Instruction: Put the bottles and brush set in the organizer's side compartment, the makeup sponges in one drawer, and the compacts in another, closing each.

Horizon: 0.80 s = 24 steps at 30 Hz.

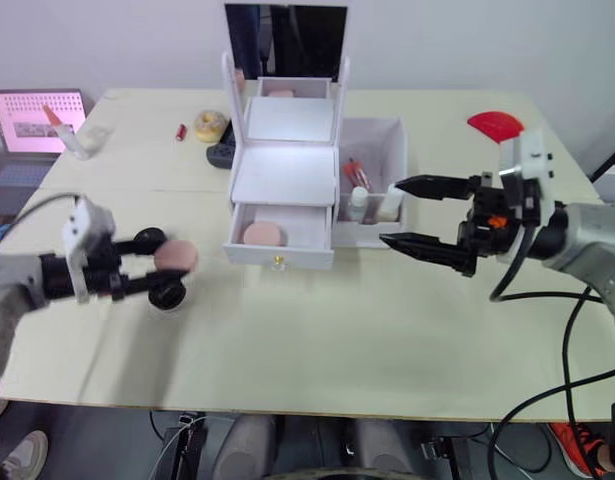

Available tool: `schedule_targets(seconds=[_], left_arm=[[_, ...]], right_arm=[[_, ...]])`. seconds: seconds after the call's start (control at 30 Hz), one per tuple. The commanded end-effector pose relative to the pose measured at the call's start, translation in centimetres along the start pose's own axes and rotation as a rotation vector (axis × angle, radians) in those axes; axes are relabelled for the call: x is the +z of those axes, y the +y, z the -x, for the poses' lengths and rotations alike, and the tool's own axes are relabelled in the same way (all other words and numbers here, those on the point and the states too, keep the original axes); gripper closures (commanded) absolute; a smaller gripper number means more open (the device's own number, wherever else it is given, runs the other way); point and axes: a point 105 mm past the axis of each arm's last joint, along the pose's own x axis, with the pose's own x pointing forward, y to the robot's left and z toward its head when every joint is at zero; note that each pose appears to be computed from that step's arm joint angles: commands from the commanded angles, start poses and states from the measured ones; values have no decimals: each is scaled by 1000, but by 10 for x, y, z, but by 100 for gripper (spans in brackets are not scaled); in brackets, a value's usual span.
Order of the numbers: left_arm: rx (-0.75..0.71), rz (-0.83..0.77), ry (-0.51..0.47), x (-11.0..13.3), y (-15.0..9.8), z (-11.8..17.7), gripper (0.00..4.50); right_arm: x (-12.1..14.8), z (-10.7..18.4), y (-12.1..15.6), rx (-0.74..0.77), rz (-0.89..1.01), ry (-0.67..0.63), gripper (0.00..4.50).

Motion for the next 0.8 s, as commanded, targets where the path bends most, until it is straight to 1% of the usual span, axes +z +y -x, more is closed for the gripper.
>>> schedule_targets(seconds=[0.03, 0.1, 0.2, 0.43, 0.5, 0.67, 0.8], left_arm=[[-53, -27, -93, 28, -1, -16, 185], [-122, -41, -152, 48, -8, -36, 185], [-245, -59, -177, 61, -25, -63, 185], [-386, -111, -169, 63, -44, -105, 185], [-402, -115, -164, 62, -45, -113, 185], [-412, -137, -136, 54, -41, -125, 185], [-424, -145, -119, 47, -40, -126, 185]], right_arm=[[8, 1, 1, -12, 43, -21, 0], [7, 1, 0, -21, 45, -16, 0], [6, 2, 0, -39, 44, -12, 0], [2, 5, 5, -67, 37, -1, 0], [3, 6, 6, -76, 37, -4, 0], [3, 6, 9, -92, 32, -5, 0], [3, 8, 11, -105, 29, -5, 0]])
